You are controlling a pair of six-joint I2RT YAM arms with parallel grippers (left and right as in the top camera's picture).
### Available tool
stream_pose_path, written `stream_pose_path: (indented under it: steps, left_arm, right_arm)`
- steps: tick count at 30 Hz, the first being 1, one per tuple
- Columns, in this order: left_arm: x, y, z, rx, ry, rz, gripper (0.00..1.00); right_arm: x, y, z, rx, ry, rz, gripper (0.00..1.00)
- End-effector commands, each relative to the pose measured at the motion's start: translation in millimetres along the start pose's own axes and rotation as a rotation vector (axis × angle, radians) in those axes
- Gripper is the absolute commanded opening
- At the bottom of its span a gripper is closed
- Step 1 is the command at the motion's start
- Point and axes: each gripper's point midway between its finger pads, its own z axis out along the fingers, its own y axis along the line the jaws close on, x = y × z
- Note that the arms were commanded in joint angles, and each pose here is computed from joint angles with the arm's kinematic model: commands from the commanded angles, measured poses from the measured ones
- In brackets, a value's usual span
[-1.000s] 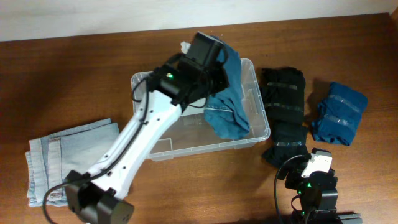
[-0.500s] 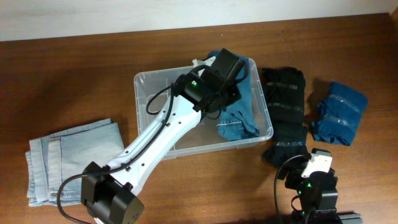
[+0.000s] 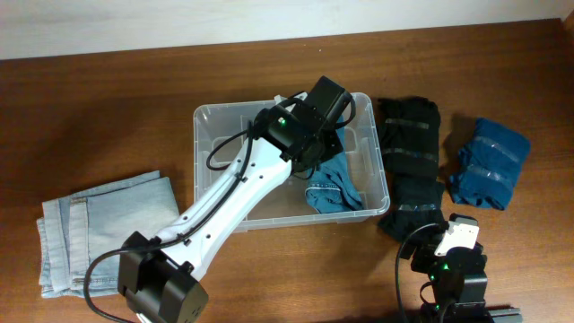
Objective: Pack container
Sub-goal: 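Release the dark-blue denim in the container and withdraw the left gripper left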
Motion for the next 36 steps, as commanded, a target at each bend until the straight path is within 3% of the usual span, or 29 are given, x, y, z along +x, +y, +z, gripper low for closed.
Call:
stream_pose_path:
  steps: [1, 2, 3, 6, 9, 16, 21, 22, 25, 30, 36]
  left_arm:
    - [-7.3, -2.1, -5.1, -0.003, -0.044, 0.063, 0.05]
    - [-7.8, 0.4, -5.1, -0.014, -0.045, 0.088, 0.20]
    - [-11.7, 14.3, -5.7, -0.065, -0.050, 0.101, 0.50]
    - [-24.8, 44.2, -12.9, -0.150, -0.056, 0.065, 0.66]
    - [-44.6, 75.3, -28.1, -0.205, -0.060, 0.055, 0.74]
    - [-111.4, 184.3, -99.0, -0.317, -0.146, -0.085, 0.79]
    - [-135.2, 296.3, -164.2, -0.421, -0.219, -0.346, 0.87]
    - [-134.5, 318.4, -174.7, -0.446, -0.226, -0.408, 0.93]
    - [-126.8, 382.5, -198.2, -0.519, -0.206, -0.529, 0.94]
    - [-109.3, 452.8, -208.7, -0.587, -0.188, -0.681, 0.98]
    - [-69.8, 531.8, -191.9, -0.648, -0.146, -0.846, 0.93]
  right_arm:
    - [1.4, 0.7, 1.1, -0.003, -0.002, -0.009, 0.98]
    - [1.4, 0.7, 1.1, -0.003, -0.002, -0.009, 0.98]
    - [1.4, 0.7, 1.1, -0.003, -0.002, -0.009, 0.98]
    - [1.4, 0.7, 1.1, -0.003, -0.002, -0.009, 0.98]
    - [1.4, 0.7, 1.1, -0.003, -0.002, -0.009, 0.98]
    - [1.4, 0.7, 1.1, -0.003, -0.002, -0.009, 0.98]
    - [1.4, 0.7, 1.1, -0.003, -0.002, -0.009, 0.98]
    - [1.4, 0.7, 1.1, -0.003, -0.002, -0.009, 0.98]
    - [1.4, 0.7, 1.1, -0.003, -0.002, -0.009, 0.98]
    - [1.4, 0.7, 1.1, -0.003, -0.002, -0.009, 0.98]
    - [1.4, 0.7, 1.1, -0.003, -0.002, -0.009, 0.98]
